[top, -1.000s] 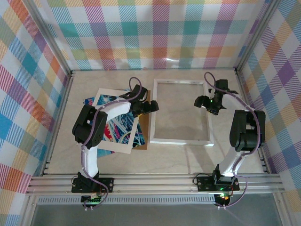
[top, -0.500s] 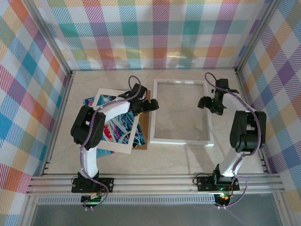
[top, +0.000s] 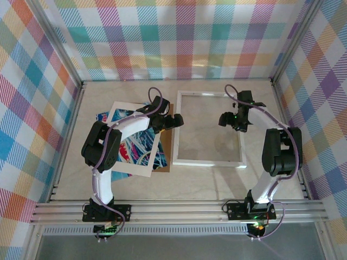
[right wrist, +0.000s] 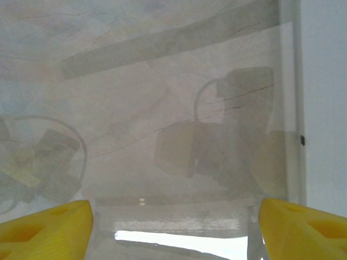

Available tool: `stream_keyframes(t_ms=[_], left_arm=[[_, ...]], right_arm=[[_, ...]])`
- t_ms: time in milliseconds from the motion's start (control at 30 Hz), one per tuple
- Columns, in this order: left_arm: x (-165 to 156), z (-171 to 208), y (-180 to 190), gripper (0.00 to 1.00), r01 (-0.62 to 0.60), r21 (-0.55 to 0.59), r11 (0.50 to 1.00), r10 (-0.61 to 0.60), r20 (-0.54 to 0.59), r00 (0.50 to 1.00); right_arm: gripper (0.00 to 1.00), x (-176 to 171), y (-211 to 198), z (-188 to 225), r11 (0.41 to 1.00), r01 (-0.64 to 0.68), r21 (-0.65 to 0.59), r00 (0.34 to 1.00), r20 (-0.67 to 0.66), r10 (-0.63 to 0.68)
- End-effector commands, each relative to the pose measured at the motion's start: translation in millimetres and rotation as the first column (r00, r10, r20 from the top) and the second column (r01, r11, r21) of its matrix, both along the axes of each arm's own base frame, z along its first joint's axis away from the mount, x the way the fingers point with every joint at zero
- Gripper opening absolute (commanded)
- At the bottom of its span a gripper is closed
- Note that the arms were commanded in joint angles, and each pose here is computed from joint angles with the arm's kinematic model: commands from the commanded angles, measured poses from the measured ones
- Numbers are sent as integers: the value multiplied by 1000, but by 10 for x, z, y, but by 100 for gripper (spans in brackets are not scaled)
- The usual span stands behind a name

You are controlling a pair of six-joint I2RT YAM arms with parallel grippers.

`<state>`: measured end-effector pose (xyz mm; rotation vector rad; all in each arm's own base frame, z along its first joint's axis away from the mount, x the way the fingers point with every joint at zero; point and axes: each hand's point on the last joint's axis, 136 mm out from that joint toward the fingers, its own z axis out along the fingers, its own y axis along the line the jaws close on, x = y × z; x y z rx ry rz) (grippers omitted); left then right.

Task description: Put the photo into the frame

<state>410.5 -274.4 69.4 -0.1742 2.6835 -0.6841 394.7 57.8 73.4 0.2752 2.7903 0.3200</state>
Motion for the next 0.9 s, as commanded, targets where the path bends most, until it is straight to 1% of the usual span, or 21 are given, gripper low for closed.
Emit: stream_keyframes(t_ms=[0,267,567,667,867], left_arm=[[-35,76,-59,100,9,-24,1000,-9,12,1000],[-45,80,-69,100,9,-28,1000,-9,8,1000],[-33,100,-86,100,11,-34,999,-11,9,1000],[-28,110,-80,100,10,-32,999,-10,15,1000],[-42,85,-66,100,11,-27,1000,-11,15,1000]], right_arm=[[81,-6,22,-154,1000,13,-5,999,-37,-14],[81,81,106,-300,999,17,30,999,-50,-15],[82,203,211,-72,996,-25,81,999,23,23],[83,99,161,30,998,-12,61,1000,19,11],[83,-307,-17,167,999,23,-22,1000,-13,-23]])
